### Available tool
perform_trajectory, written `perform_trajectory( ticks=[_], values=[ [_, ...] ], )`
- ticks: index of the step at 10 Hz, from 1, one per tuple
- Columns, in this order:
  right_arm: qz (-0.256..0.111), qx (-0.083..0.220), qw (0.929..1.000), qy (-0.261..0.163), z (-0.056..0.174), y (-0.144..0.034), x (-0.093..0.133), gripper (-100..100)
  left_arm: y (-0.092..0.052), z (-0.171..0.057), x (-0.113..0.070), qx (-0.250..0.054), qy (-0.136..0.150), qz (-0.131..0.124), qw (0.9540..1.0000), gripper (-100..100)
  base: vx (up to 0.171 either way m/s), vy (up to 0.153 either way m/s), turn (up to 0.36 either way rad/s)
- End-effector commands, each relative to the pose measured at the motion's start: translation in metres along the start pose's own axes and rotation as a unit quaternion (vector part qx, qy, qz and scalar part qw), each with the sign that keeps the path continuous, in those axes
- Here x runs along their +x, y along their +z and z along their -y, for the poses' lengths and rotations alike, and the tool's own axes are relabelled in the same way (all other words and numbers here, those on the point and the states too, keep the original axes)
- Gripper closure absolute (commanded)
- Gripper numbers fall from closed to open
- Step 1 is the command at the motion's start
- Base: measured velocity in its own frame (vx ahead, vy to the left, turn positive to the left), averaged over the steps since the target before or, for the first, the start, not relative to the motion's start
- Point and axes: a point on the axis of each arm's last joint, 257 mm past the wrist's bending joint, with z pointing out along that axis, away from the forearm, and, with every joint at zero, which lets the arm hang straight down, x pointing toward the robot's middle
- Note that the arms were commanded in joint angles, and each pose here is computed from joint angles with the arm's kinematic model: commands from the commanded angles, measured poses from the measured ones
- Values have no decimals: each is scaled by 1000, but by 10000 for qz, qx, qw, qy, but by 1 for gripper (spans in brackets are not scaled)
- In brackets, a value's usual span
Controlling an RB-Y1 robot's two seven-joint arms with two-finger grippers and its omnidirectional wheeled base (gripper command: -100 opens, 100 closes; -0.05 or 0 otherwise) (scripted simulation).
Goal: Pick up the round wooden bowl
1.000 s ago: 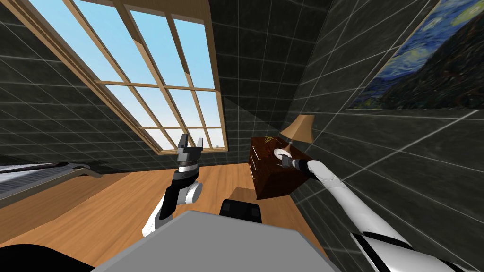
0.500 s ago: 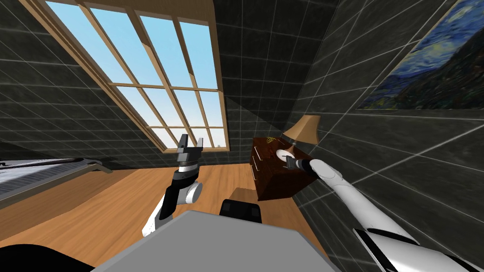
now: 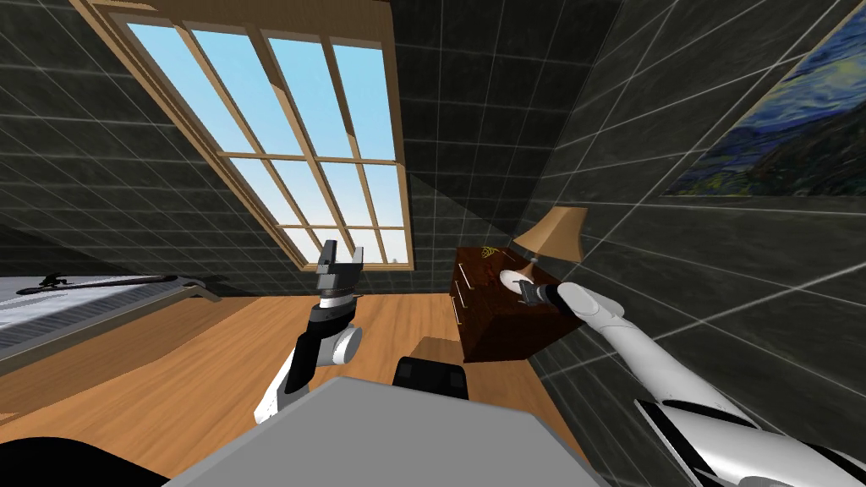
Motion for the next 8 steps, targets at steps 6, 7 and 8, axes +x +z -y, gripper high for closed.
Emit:
perform_trajectory(
  ticks=[6,7,8],
  values=[
    [-1088,-692,9903,-523,-20,-30,90,-100,0,0,0,0,0,0,10000,0,10,11,83],
    [-1184,-784,9883,-562,-25,-33,98,-100,0,0,0,0,0,0,10000,0,9,8,43],
    [-1248,-870,9866,-586,-29,-34,104,-100,0,0,0,0,0,0,10000,0,9,5,35]
  ],
)
